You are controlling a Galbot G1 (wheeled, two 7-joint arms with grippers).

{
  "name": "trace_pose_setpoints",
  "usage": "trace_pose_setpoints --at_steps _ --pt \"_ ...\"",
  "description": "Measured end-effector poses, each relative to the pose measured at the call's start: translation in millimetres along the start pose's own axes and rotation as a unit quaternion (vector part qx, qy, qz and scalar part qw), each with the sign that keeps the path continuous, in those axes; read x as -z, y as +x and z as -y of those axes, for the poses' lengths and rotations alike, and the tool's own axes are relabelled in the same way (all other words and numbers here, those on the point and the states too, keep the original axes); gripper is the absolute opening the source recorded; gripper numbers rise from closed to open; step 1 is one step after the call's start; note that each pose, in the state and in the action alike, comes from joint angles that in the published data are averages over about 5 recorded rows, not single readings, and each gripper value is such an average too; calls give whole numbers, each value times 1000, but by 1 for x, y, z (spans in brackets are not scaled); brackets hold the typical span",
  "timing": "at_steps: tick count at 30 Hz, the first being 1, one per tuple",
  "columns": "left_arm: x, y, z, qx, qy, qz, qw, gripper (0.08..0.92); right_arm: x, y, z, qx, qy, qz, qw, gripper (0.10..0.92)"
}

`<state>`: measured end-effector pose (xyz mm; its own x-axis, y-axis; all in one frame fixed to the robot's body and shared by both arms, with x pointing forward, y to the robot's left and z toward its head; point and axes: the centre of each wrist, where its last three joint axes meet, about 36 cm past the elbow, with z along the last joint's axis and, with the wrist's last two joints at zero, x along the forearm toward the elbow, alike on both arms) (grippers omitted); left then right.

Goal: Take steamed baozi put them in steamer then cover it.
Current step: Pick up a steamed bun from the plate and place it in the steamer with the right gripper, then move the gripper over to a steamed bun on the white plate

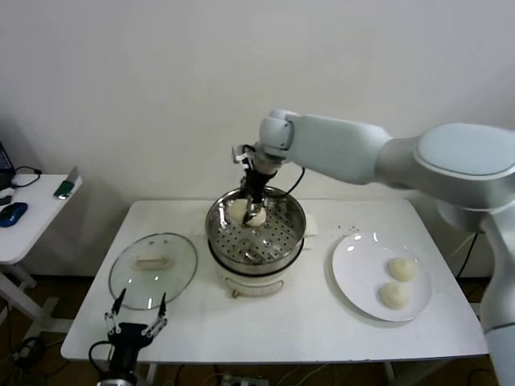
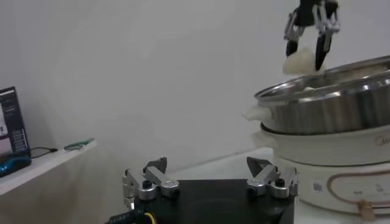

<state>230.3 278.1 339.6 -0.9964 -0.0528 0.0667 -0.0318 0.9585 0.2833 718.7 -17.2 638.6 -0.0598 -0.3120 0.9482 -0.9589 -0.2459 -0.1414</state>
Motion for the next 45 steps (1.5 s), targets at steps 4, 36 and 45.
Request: trace_pose_setpoints --at_steps 4,36,45 --pt "0 -2 -1 2 0 1 1000 823 6 -21 -2 11 4 -4 1000 712" --pt "-2 -11 -3 1 -3 0 1000 823 -51 40 -14 -3 12 -44 999 823" --pt "-3 -11 -7 2 -8 -2 1000 823 -149 85 -64 2 -14 -70 997 823"
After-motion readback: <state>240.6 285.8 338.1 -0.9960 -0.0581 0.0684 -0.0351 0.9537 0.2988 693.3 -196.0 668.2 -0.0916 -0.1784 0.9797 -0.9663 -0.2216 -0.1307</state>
